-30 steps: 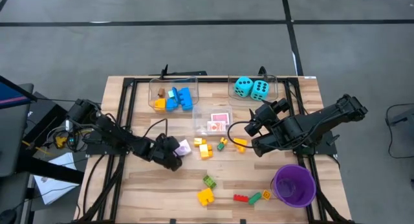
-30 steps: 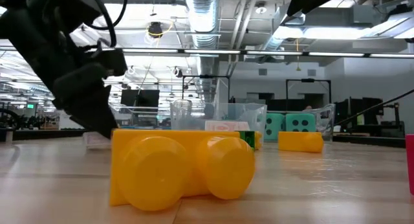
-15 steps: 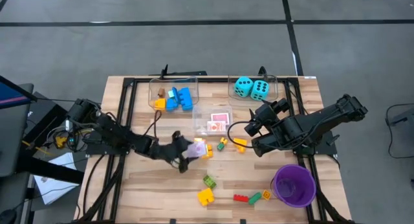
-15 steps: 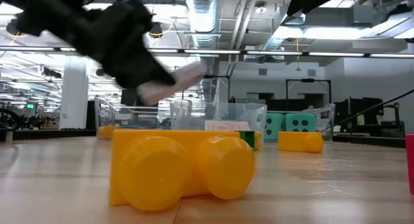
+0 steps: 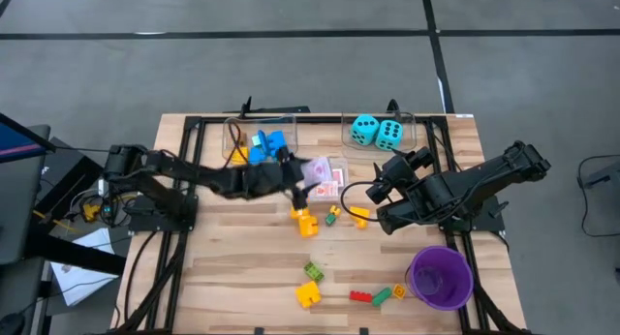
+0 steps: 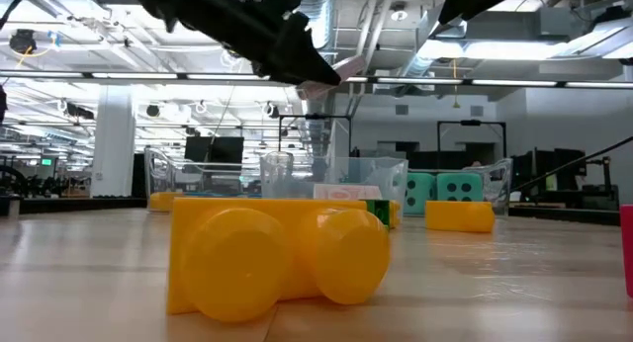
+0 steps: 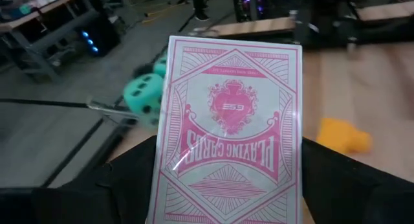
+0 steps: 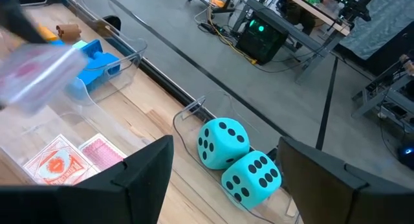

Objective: Pick & Place Toys
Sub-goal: Put the pink deck of cards into the bottom transparent bin

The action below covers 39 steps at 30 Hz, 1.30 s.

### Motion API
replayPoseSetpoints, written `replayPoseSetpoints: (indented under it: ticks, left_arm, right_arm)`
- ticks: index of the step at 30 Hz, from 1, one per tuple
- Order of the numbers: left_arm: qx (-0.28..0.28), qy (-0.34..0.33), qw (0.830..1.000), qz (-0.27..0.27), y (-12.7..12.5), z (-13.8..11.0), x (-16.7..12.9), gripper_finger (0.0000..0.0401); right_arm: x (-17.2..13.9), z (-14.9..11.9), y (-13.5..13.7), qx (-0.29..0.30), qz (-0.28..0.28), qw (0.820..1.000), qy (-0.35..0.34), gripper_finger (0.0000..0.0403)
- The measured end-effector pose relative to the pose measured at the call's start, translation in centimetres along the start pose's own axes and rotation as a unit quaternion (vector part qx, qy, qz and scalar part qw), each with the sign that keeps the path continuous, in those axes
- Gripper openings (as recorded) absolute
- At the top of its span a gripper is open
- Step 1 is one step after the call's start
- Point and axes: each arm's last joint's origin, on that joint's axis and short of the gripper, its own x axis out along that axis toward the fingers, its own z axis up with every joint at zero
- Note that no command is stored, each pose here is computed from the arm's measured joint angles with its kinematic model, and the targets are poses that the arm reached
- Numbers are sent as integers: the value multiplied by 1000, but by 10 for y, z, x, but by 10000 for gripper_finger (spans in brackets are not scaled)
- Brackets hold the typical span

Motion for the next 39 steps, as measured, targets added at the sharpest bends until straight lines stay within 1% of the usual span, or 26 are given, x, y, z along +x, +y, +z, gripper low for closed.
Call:
replayPoseSetpoints:
  ticks: [2,5,8,13,16,21,27,32,39]
  left_arm:
    - [-9,-2,1000,1,14,3,7,305]
    - [-24,-3,1000,-12,30,2,13,305]
    - [-41,4,999,-27,37,-4,20,305]
    - [-47,16,997,-55,30,-19,38,305]
    - [-43,31,997,-58,25,-28,46,305]
    - [-56,34,996,-57,24,-29,55,305]
    - [-49,67,994,-70,16,-46,70,305]
    - [-48,68,994,-70,13,-47,78,305]
    - [-48,69,994,-70,13,-47,78,307]
  right_arm:
    - [0,0,0,-1,0,1000,0,272]
    - [0,0,0,-2,-1,1000,0,272]
    - [0,0,0,-2,-3,1000,-4,272]
    - [0,0,0,-1,-6,1000,-8,272]
    - [2,1,-1,0,-9,1000,-7,272]
    - [6,2,-2,-1,-16,1000,-3,272]
    - [10,4,-3,3,-23,1000,2,272]
    - [10,3,-3,3,-21,1000,5,272]
    - [10,3,-3,1,-21,1000,5,272]
